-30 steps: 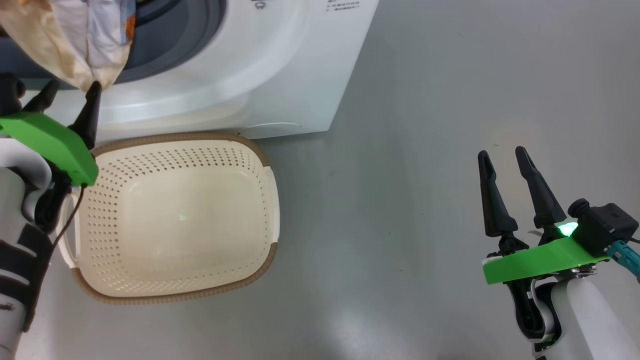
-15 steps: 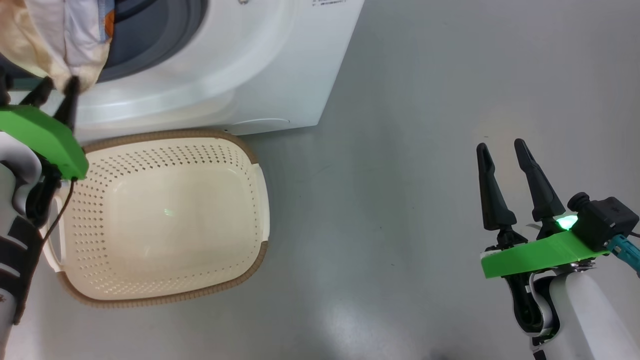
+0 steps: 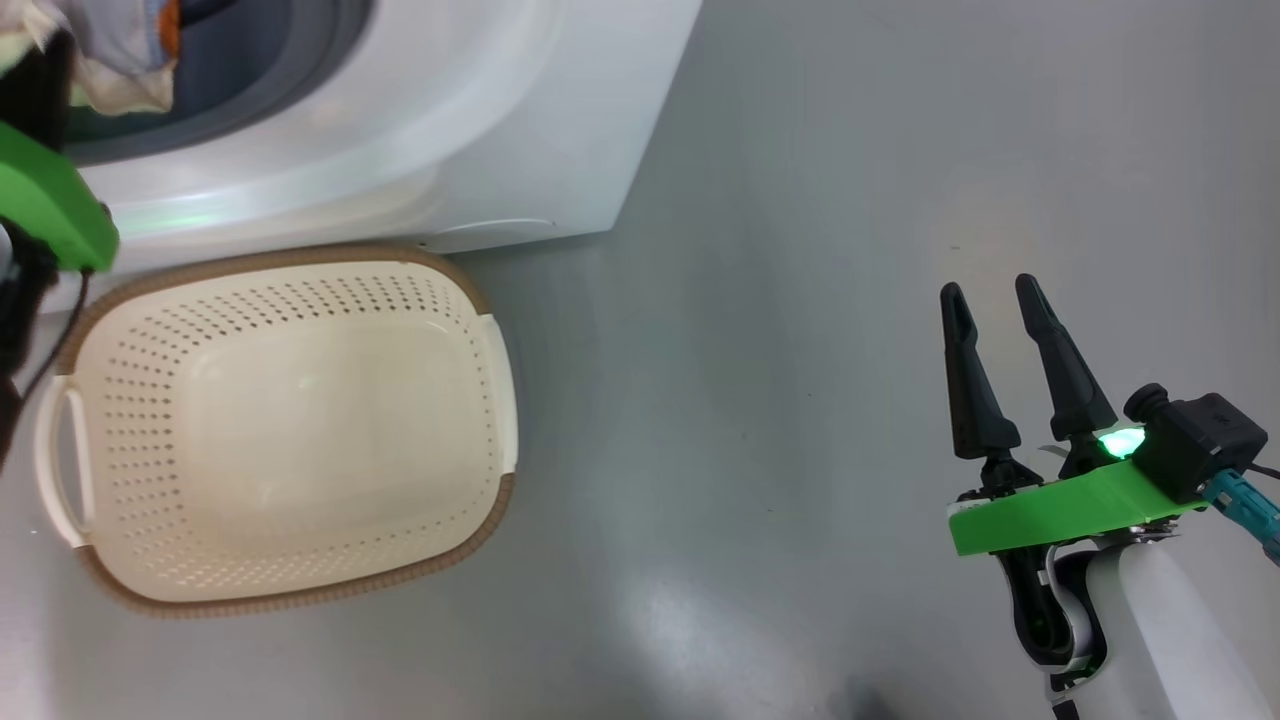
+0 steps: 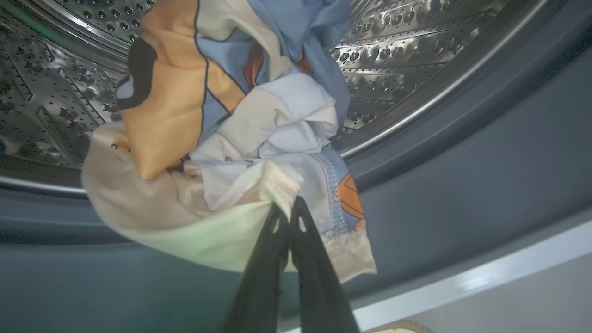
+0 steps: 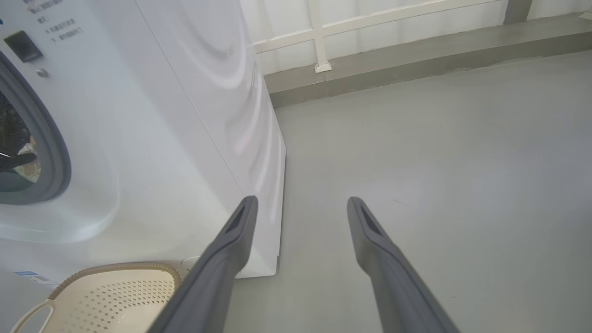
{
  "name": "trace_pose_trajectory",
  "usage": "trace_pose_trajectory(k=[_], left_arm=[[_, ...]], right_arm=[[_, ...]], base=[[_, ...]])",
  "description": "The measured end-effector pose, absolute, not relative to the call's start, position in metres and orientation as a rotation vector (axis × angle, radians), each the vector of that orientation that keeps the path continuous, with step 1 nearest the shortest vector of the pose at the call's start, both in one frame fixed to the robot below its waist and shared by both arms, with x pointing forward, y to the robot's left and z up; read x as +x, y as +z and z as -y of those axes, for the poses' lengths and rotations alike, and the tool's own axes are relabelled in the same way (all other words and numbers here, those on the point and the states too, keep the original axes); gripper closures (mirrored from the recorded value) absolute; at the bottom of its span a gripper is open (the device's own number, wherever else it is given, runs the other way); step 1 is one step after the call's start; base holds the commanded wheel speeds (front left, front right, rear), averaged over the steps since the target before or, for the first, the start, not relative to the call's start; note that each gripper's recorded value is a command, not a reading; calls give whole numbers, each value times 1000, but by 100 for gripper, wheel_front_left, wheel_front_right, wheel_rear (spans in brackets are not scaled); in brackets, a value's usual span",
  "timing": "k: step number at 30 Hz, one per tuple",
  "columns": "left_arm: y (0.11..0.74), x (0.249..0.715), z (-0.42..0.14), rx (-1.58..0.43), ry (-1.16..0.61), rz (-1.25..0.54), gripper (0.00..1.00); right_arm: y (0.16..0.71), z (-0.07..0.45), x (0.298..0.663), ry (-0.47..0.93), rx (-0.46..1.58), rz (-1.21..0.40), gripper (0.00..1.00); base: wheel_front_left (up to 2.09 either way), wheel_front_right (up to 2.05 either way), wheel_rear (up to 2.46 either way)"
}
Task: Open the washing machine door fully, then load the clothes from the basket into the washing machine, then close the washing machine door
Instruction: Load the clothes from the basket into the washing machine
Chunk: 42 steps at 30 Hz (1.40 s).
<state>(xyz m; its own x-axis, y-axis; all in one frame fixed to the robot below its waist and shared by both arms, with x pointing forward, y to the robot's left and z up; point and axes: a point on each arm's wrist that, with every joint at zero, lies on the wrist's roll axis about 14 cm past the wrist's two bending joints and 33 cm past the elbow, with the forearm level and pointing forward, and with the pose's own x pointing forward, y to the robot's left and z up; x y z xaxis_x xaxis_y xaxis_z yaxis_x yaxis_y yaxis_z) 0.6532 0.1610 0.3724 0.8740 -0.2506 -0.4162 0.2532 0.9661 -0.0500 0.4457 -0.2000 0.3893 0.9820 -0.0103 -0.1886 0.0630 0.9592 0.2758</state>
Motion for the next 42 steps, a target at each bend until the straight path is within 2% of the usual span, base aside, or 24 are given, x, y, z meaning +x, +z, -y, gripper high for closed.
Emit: trace_pose_trajectory(k=[15,23,34,36,37,39,40,41,42], left_arm=[[381,699,-150,-9,-233,-408,100],[427,735,-147,-3,-192,-186,100],[382,715,-152,15,-181,-336,100],[378,712,-153,23,-188,-374,72],[377,711,-153,28,-187,-387,72],[375,708,-155,32,-189,-422,55],[374,706,-155,36,-190,-440,26],[373,705,-156,42,-191,-450,7],[374,704,-156,44,-193,-454,0]], right_arm=[[388,215,440,-79,262,-197,0],[386,223,435,-105,250,-205,0],[388,219,433,-104,273,-202,0],[389,219,434,-104,279,-198,0],[390,219,434,-105,283,-196,0],[391,218,434,-101,285,-193,0],[392,217,434,-100,286,-190,0],[394,217,434,-99,286,-187,0],[395,217,434,-97,287,-184,0]], base=[[0,0,0],[0,0,0],[0,0,0],[0,0,0],[0,0,0],[0,0,0],[0,0,0],[0,0,0],[0,0,0]])
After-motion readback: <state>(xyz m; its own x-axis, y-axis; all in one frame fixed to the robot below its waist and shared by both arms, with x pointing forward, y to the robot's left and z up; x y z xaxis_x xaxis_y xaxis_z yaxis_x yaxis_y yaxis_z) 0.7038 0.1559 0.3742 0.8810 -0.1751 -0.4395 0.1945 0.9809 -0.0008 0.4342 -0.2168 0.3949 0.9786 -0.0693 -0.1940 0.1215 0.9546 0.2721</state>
